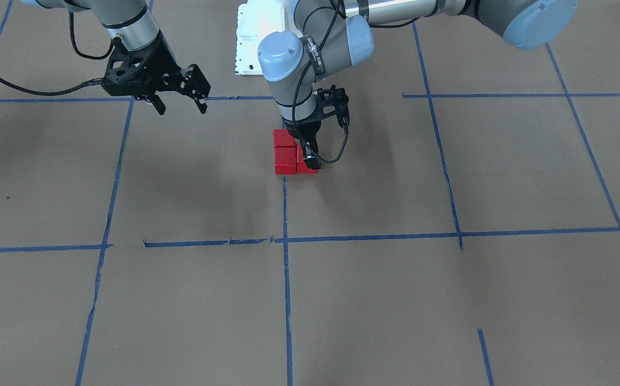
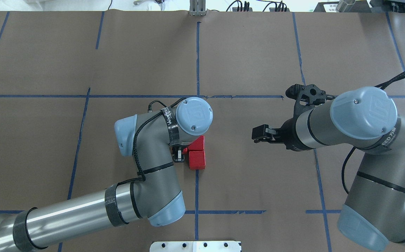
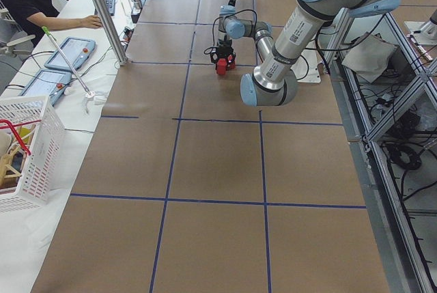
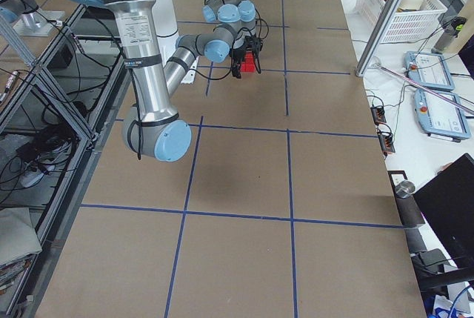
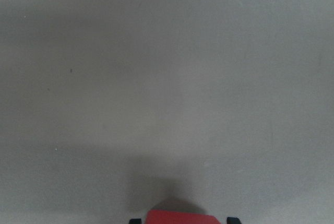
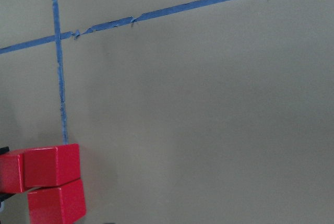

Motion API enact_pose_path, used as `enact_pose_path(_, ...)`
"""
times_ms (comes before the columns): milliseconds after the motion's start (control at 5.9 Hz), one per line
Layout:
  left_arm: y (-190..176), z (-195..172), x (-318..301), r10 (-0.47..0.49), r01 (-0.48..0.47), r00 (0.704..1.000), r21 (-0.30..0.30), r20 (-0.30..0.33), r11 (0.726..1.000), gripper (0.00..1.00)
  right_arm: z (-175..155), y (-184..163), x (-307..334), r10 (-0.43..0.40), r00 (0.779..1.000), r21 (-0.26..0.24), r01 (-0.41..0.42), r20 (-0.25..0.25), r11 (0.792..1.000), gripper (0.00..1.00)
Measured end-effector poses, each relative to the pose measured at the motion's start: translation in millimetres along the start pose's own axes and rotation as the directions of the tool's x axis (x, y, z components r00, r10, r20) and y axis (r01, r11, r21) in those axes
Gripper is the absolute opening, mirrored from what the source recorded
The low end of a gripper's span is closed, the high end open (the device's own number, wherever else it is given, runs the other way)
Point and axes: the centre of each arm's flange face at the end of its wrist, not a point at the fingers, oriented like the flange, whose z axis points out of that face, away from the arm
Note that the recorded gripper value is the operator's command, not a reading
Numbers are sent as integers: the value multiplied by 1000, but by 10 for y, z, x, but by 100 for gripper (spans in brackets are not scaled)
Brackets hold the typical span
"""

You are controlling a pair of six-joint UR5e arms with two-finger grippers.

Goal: Form red blocks into L shape at center
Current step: 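Carry the cube with the left gripper and place it beside the cube pair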

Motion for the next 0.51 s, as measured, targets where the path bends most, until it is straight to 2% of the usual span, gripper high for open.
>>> enact_pose_path(508, -4, -84, 26, 2, -2, 1000, -14, -8, 1000, 100, -1, 1, -3, 0, 1000, -1, 0, 1, 1000, 100)
